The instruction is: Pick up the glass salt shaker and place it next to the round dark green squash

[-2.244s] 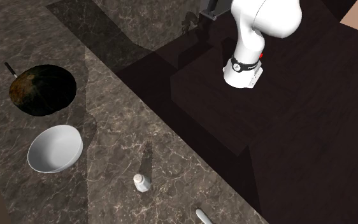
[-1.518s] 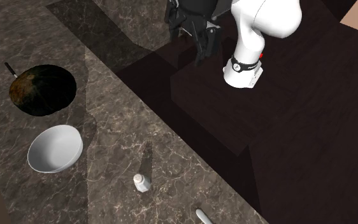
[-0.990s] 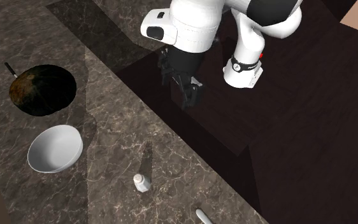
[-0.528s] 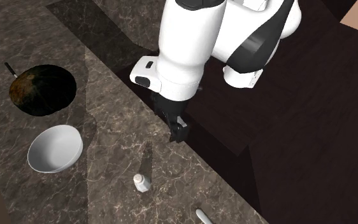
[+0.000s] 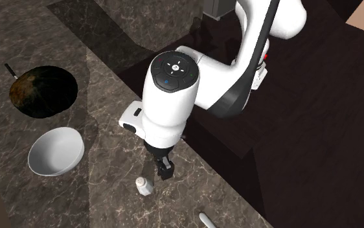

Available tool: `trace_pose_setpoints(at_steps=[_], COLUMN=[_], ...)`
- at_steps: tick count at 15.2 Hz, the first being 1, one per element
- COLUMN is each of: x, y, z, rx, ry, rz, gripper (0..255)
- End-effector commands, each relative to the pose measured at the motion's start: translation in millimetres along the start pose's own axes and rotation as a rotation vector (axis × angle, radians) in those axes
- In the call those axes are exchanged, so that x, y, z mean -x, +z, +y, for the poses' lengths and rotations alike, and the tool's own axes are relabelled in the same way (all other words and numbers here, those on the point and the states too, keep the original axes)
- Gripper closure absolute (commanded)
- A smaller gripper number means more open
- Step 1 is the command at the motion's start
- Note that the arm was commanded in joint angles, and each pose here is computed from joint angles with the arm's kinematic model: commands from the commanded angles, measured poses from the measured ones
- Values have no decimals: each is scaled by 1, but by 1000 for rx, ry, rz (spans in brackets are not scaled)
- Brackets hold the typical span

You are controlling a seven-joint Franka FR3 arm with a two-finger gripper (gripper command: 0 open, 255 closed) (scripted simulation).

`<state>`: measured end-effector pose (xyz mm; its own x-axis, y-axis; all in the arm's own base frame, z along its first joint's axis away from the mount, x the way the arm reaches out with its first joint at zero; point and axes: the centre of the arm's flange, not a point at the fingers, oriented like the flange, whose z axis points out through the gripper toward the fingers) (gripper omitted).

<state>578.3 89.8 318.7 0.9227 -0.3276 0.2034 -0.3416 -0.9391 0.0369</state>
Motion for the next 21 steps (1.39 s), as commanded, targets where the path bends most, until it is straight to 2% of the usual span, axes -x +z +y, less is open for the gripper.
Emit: trace_pose_setpoints(at_steps=[1, 5, 12, 21], x=[-10, -33, -33, -33], y=[24, 65, 102, 105], z=[-12, -31, -31, -31], rx=[1, 4, 4, 4], ry=[25, 70, 70, 70], rz=[3, 8, 8, 8], gripper=[0, 0, 0, 0])
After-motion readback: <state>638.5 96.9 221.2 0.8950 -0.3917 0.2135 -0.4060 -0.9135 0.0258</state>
